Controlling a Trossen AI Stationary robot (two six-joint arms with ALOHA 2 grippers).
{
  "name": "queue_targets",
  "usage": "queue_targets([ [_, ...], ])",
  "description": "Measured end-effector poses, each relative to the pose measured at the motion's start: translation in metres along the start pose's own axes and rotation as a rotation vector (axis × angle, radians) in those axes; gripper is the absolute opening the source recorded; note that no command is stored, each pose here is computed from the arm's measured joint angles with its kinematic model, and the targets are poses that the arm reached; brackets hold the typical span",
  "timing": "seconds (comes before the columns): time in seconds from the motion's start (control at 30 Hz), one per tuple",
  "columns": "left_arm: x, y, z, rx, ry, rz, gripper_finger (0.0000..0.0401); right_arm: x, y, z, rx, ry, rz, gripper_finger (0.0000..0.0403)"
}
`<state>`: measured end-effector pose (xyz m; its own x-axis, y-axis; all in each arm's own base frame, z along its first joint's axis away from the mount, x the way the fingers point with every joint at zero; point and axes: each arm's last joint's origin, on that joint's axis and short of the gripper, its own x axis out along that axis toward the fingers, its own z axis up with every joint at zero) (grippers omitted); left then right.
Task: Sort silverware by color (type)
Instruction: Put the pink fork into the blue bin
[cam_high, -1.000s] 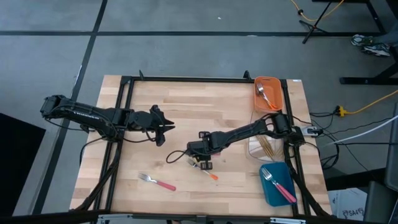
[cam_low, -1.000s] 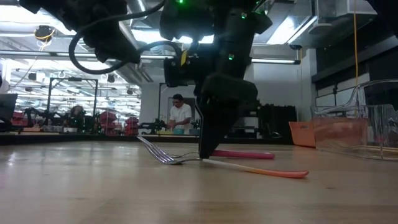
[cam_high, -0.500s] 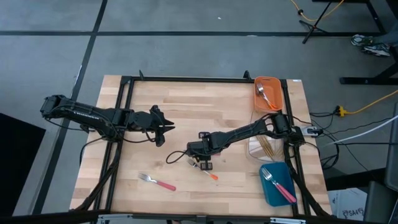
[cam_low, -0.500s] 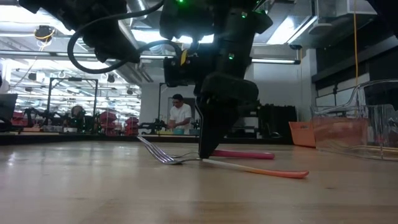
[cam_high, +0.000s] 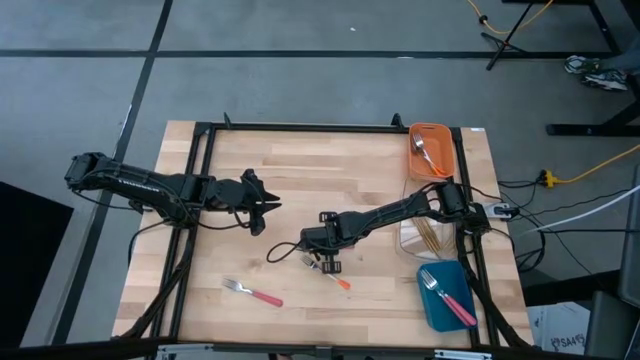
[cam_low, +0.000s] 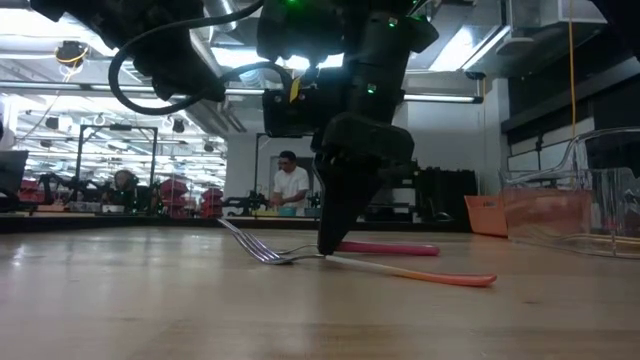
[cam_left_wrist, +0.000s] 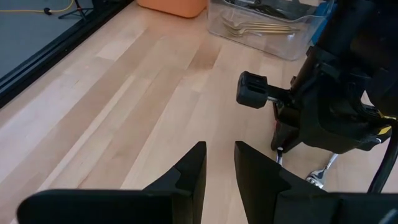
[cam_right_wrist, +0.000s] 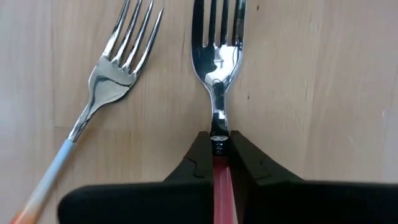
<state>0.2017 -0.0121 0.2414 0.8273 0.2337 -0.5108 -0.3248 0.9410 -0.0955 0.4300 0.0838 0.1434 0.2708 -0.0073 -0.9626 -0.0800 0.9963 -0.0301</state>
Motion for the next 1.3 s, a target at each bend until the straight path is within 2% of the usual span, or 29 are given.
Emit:
queue_targets([
  [0.3,0.0,0.0,0.0,0.0,0.001,0.0,0.0077,-0.013,0.006,-0.002,-0.012,0.002,0.012,0.0007],
  [0.53,0.0,0.0,0.0,0.0,0.0,0.0,0.0077,-0.05,0.011,-0.007,-0.026,-0.01,0.024,0.0006],
  [0.7,0.0,0.0,0.0,0.0,0.0,0.0,0.0077,-0.087,0.011,-0.015,0.013,-0.008,0.031,0.0006],
  [0.93,0.0,0.0,0.0,0.001,0.0,0.0,0.0077,-0.142,0.017,-0.036,0.138,0.002,0.036,0.0005],
  [1.3,0.0,0.0,0.0,0.001,0.001,0.001,0.0077,-0.209,0.054,-0.089,0.433,0.089,0.048,0.0005],
])
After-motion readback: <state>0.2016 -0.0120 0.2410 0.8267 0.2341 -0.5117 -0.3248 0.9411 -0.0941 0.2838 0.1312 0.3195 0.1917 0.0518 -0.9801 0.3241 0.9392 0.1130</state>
